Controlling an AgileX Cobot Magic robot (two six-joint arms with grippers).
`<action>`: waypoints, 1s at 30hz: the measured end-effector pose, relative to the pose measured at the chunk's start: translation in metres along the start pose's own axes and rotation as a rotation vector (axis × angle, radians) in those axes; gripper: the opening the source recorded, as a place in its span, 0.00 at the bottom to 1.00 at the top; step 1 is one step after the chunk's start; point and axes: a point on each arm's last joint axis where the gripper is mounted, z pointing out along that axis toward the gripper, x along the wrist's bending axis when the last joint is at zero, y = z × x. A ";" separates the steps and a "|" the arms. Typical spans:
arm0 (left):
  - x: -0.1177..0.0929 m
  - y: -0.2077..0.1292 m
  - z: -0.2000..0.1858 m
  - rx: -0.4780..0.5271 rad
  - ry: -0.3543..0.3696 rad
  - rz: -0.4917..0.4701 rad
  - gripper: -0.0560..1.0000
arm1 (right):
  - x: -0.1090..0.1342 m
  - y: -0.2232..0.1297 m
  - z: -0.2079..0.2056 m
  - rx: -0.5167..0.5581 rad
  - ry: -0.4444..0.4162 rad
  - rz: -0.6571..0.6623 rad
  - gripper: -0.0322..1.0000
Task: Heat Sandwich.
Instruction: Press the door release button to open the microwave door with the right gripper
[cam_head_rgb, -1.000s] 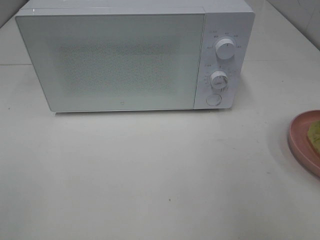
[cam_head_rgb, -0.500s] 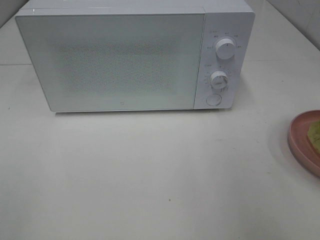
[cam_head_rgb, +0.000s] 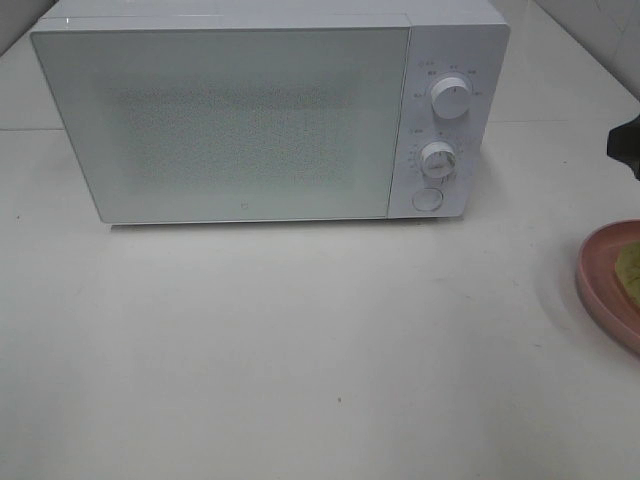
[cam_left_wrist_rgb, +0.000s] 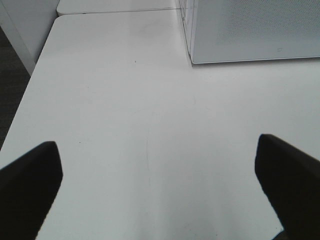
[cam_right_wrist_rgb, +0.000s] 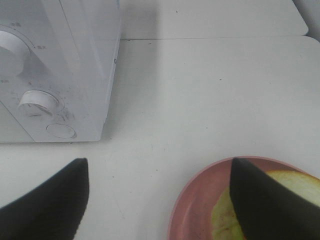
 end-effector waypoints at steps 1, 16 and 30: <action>0.000 0.000 0.000 0.000 0.000 0.000 1.00 | 0.000 -0.001 0.007 0.001 0.000 0.000 0.76; 0.000 0.000 0.000 0.000 0.000 0.000 1.00 | 0.037 -0.003 0.048 -0.108 0.125 -0.069 0.76; 0.000 0.000 0.000 0.000 0.000 0.000 1.00 | 0.058 -0.047 0.054 -0.235 0.109 -0.050 0.76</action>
